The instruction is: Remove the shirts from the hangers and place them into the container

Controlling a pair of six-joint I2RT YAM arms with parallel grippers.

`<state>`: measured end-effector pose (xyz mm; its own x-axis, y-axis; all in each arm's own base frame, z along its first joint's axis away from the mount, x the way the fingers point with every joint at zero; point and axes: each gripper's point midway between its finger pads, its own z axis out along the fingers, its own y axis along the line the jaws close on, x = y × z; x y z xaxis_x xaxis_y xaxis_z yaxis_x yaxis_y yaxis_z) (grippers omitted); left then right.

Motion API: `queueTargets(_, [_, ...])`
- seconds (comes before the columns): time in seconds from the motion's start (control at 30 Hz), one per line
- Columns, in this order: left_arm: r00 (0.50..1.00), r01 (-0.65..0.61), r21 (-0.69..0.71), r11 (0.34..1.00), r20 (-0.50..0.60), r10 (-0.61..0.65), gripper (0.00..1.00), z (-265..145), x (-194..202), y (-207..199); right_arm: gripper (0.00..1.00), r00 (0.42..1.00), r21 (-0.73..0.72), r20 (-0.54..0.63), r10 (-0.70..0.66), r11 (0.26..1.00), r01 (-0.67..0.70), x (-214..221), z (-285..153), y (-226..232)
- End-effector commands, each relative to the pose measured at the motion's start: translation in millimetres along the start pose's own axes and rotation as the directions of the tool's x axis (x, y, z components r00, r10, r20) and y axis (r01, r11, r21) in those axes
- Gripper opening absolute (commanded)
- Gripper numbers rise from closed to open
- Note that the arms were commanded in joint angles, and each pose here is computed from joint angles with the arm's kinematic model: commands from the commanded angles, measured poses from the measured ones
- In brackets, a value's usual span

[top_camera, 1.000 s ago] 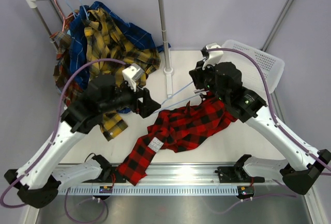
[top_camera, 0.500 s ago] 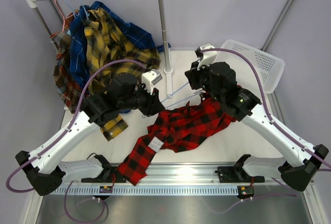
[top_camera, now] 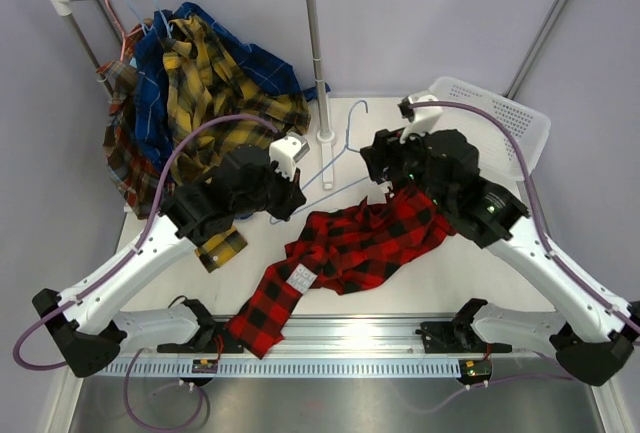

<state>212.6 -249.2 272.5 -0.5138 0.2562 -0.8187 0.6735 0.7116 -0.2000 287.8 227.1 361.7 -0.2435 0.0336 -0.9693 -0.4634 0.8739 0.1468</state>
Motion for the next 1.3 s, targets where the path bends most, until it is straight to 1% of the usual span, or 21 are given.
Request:
queueTargets(0.0, [0.998, -0.006, -0.161, 0.987, 0.054, 0.014, 0.00, -2, -3, 30, 0.71, 0.998, 0.063, 0.058, 0.035, 0.997, -0.038, -14, -39, -17])
queueTargets(0.03, [0.998, -0.014, -0.179, 0.984, 0.054, 0.024, 0.00, -2, -2, 34, 0.73, 0.996, 0.069, 0.081, 0.043, 0.996, -0.049, -18, -50, -21])
queueTargets(0.13, [0.997, -0.011, -0.192, 0.981, 0.070, 0.025, 0.00, 1, 5, 38, 0.73, 0.997, 0.111, 0.059, 0.045, 0.993, -0.051, -3, -64, -34])
queueTargets(0.23, [0.994, 0.004, -0.191, 0.982, 0.111, 0.017, 0.00, -1, 2, 39, 0.74, 0.999, 0.138, 0.026, 0.047, 0.989, -0.050, 19, -64, -41])
queueTargets(0.33, [0.987, 0.011, -0.205, 0.979, 0.159, 0.022, 0.00, -12, -6, 40, 0.74, 0.997, 0.177, -0.035, 0.065, 0.982, -0.057, 51, -51, -46])
queueTargets(0.37, [0.982, 0.017, -0.202, 0.979, 0.185, 0.022, 0.00, -19, -10, 40, 0.73, 0.994, 0.206, -0.058, 0.094, 0.975, -0.080, 67, -46, -50])
queueTargets(0.47, [0.976, 0.015, -0.190, 0.982, 0.218, 0.027, 0.00, -30, -14, 37, 0.73, 0.980, 0.258, -0.072, 0.185, 0.953, -0.161, 91, -28, -51])
queueTargets(0.57, [0.965, 0.022, -0.176, 0.984, 0.261, 0.025, 0.00, -45, -19, 34, 0.73, 0.962, 0.311, -0.120, 0.245, 0.930, -0.198, 122, -8, -52])
queueTargets(0.63, [0.951, 0.051, -0.191, 0.980, 0.309, 0.011, 0.00, -59, -24, 37, 0.73, 0.952, 0.340, -0.166, 0.257, 0.921, -0.189, 140, 2, -53])
queueTargets(0.7, [0.936, 0.099, -0.226, 0.969, 0.351, -0.013, 0.00, -70, -29, 44, 0.73, 0.945, 0.347, -0.182, 0.271, 0.917, -0.197, 149, 6, -52])
queueTargets(0.77, [0.915, 0.157, -0.319, 0.935, 0.404, -0.015, 0.00, -86, -34, 63, 0.73, 0.942, 0.342, -0.180, 0.282, 0.916, -0.209, 152, 6, -51])
queueTargets(0.8, [0.898, 0.202, -0.373, 0.906, 0.439, -0.019, 0.00, -97, -39, 74, 0.73, 0.941, 0.337, -0.187, 0.283, 0.918, -0.209, 155, 5, -50])
queueTargets(0.9, [0.878, 0.254, -0.445, 0.859, 0.479, -0.012, 0.00, -115, -51, 88, 0.73, 0.940, 0.329, -0.186, 0.284, 0.920, -0.213, 156, -2, -51])
queueTargets(0.97, [0.876, 0.265, -0.477, 0.838, 0.483, -0.003, 0.00, -120, -58, 93, 0.74, 0.941, 0.322, -0.178, 0.286, 0.921, -0.219, 153, -9, -52])
queueTargets(1.07, [0.872, 0.262, -0.508, 0.821, 0.489, 0.024, 0.00, -123, -82, 98, 0.76, 0.941, 0.310, -0.178, 0.287, 0.924, -0.223, 155, -20, -53])
queueTargets(1.1, [0.884, 0.240, -0.531, 0.813, 0.466, 0.044, 0.00, -117, -88, 101, 0.77, 0.941, 0.307, -0.176, 0.290, 0.924, -0.227, 155, -23, -53])
queueTargets(1.13, [0.866, 0.257, -0.535, 0.805, 0.497, 0.054, 0.00, -127, -105, 103, 0.79, 0.942, 0.301, -0.163, 0.294, 0.924, -0.236, 152, -29, -54])
queueTargets(1.17, [0.862, 0.258, -0.539, 0.802, 0.503, 0.060, 0.00, -127, -113, 105, 0.83, 0.942, 0.299, -0.163, 0.293, 0.925, -0.236, 153, -32, -55])
queueTargets(1.2, [0.872, 0.240, -0.555, 0.796, 0.483, 0.074, 0.00, -120, -120, 110, 0.85, 0.944, 0.294, -0.150, 0.295, 0.925, -0.243, 150, -37, -56])
queueTargets(1.23, [0.870, 0.243, -0.557, 0.794, 0.487, 0.075, 0.00, -119, -128, 111, 0.88, 0.943, 0.291, -0.153, 0.296, 0.925, -0.244, 152, -40, -56])
queueTargets(1.27, [0.853, 0.258, -0.552, 0.793, 0.516, 0.082, 0.00, -128, -145, 111, 0.91, 0.942, 0.284, -0.154, 0.297, 0.927, -0.246, 152, -42, -56])
